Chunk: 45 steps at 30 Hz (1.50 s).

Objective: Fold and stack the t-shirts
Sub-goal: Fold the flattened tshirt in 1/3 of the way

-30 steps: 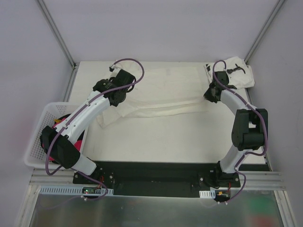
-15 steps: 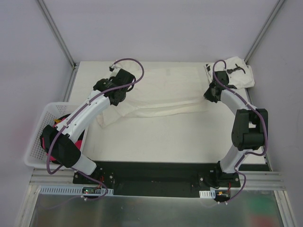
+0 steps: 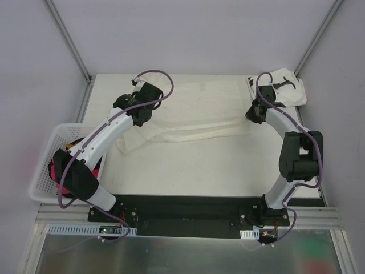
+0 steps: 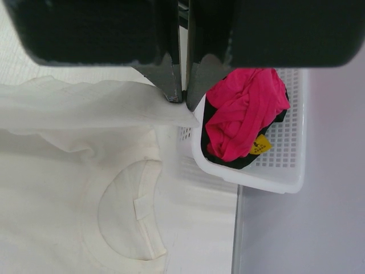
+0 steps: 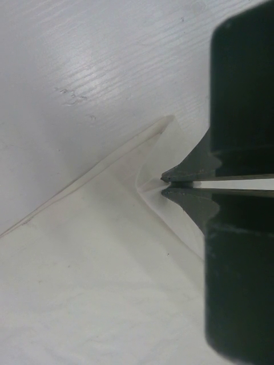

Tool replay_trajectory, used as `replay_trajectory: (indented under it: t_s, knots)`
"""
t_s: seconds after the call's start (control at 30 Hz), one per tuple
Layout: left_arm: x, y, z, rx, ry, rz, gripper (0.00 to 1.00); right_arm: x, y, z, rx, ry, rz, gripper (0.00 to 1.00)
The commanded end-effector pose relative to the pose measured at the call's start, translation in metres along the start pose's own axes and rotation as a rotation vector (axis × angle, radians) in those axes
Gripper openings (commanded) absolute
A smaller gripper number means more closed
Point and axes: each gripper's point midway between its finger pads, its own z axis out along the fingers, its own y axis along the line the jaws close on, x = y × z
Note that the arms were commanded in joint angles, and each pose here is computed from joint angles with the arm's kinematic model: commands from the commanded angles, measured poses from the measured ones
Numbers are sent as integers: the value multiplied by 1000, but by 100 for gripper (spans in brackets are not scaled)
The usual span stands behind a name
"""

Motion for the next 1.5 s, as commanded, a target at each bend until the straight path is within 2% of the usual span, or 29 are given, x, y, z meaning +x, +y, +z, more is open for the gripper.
replay_trajectory:
  t_s: [0.0,0.83,1.47]
  knots:
    - [-6,6,2,-11,-12,-15,0,-14,9,-3,-9,-26,-10,1]
    - [-7,1,21,-19,24,-11,0,-25,16,9,3,-27,-19,1]
    - [-18,6,34,-50,45,-19,0,-20,25,31,2,34,-15,1]
